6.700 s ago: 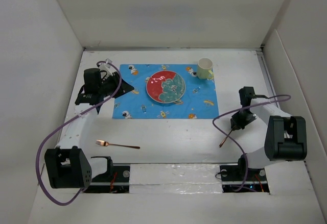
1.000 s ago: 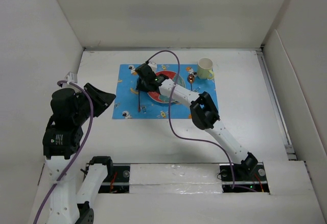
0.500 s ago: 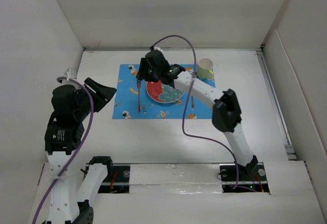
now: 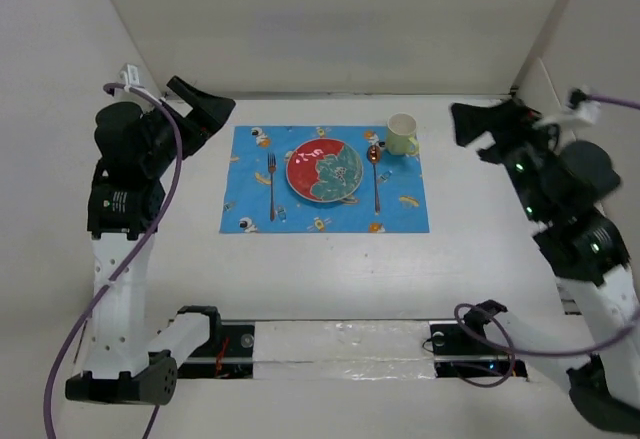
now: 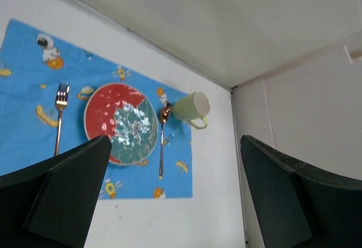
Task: Set the dinner table for one person
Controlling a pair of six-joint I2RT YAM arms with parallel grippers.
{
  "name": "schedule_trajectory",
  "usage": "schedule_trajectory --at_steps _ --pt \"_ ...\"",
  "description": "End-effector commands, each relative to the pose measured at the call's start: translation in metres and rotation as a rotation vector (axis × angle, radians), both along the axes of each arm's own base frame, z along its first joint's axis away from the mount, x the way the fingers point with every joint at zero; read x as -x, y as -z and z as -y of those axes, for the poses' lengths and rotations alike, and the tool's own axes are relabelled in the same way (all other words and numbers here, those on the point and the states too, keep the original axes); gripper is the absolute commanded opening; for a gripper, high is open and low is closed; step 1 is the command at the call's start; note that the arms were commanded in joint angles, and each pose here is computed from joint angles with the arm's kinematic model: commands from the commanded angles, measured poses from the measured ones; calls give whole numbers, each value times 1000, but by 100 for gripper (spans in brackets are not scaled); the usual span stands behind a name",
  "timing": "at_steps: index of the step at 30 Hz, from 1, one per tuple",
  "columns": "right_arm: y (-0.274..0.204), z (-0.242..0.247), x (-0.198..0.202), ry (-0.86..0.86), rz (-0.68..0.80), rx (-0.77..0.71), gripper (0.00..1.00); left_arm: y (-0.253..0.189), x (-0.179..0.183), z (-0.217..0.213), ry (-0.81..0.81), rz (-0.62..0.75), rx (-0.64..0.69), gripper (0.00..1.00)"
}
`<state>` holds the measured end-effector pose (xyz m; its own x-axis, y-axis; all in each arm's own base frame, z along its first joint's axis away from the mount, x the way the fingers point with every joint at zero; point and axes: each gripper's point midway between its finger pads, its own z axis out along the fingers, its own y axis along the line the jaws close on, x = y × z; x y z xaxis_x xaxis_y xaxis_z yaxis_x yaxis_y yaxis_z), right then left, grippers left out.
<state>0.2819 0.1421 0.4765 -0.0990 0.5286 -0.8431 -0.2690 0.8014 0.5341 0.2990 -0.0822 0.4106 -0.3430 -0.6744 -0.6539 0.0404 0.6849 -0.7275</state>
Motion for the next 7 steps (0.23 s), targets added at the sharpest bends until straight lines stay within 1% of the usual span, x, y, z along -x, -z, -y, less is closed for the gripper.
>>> schedule_trajectory --at_steps 1,3,4,6,7 --pt "16 69 16 239 4 5 100 -60 9 -6 -27 179 -23 99" --pt "24 90 20 301 -5 31 100 -60 7 -5 -21 176 -21 99" --pt "38 93 18 307 -49 66 100 -57 5 -3 -12 170 -20 99" --pt "62 84 6 261 -123 102 100 -38 -1 -1 -6 114 3 99" --pt "71 80 3 238 -150 105 100 -33 -4 2 5 109 10 99"
